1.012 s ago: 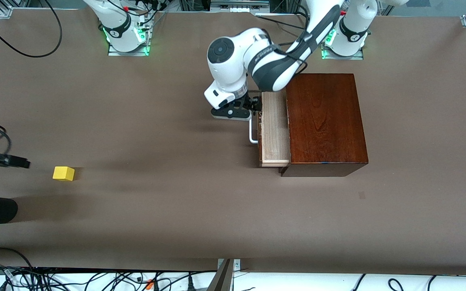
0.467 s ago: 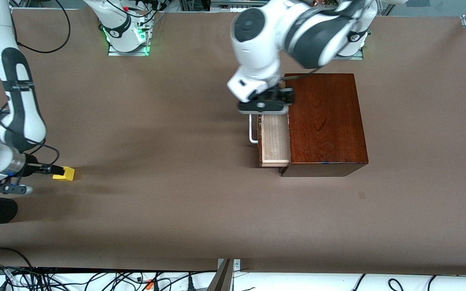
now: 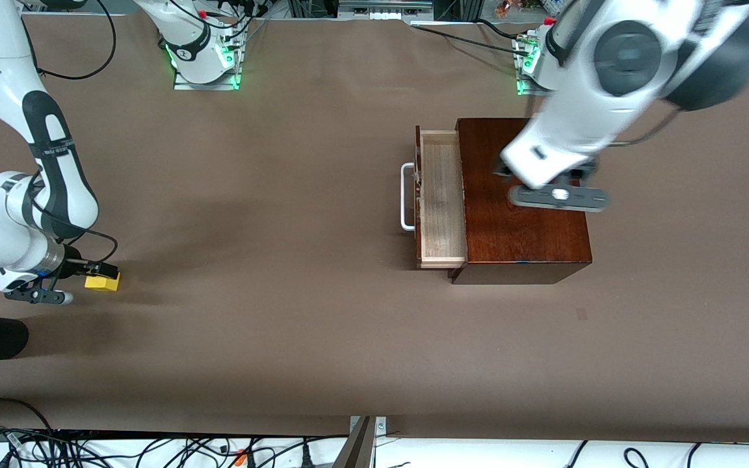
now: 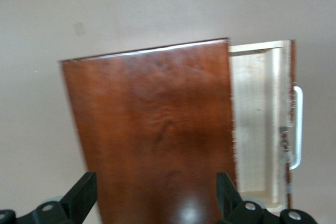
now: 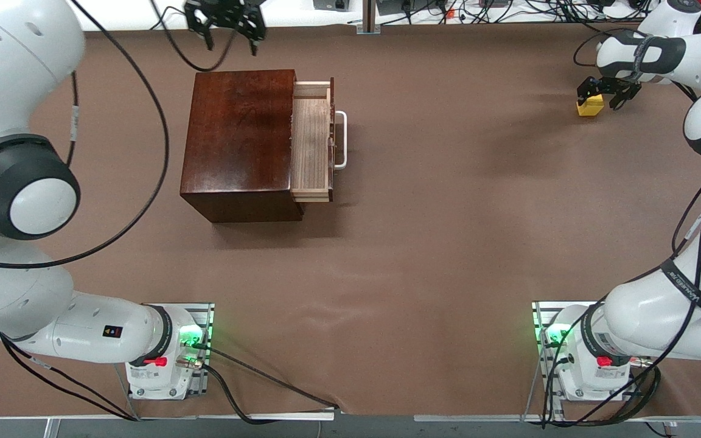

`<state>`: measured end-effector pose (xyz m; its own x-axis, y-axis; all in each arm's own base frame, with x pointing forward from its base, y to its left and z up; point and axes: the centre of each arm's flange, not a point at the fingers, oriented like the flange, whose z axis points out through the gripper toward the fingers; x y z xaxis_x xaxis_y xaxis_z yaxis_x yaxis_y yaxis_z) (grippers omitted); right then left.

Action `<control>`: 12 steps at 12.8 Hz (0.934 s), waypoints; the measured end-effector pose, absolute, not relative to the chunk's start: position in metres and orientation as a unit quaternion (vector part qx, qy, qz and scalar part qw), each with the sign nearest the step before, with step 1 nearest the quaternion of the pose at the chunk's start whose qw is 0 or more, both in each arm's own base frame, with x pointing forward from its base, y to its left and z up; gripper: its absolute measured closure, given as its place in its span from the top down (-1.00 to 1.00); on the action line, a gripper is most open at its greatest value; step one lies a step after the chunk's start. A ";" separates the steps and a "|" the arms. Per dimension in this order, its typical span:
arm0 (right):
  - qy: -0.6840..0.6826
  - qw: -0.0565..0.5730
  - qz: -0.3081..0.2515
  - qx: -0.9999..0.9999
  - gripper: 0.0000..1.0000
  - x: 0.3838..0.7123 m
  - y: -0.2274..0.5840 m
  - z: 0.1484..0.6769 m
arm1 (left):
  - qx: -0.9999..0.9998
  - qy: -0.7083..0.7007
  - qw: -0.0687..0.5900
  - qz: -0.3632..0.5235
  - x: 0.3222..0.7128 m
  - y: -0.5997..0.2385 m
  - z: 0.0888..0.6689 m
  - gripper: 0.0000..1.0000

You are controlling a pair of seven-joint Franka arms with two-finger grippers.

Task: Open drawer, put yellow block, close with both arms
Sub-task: 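Grasp the yellow cube with the right gripper while the left gripper withdraws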

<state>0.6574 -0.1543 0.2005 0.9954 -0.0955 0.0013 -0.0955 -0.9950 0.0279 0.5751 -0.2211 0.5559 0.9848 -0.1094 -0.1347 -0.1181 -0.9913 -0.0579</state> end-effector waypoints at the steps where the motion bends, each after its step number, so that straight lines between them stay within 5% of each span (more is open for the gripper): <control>1: -0.049 0.014 0.001 0.999 0.97 0.657 -0.158 0.196 | -0.996 0.061 0.034 0.062 0.577 -0.196 0.564 1.00; 2: -0.048 0.015 0.003 0.999 0.87 0.656 -0.160 0.195 | -0.996 0.062 0.035 0.059 0.578 -0.168 0.572 1.00; 5: -0.037 0.016 0.012 0.999 0.10 0.661 -0.160 0.201 | -0.997 0.058 0.006 0.056 0.573 -0.084 0.583 1.00; 8: -0.034 0.014 0.022 0.999 0.11 0.668 -0.157 0.248 | -0.999 0.037 0.003 0.019 0.557 -0.046 0.591 1.00; 12: -0.032 0.002 0.006 0.999 0.11 0.649 -0.149 0.404 | -0.999 0.026 0.008 0.026 0.539 -0.050 0.598 1.00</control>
<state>0.6490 -0.1491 0.4039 0.9978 -0.0647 0.0119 -0.0647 -0.9979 0.0035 0.5392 -0.0497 0.5975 0.9973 -0.0517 -0.0519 -0.0525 -0.9985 -0.0148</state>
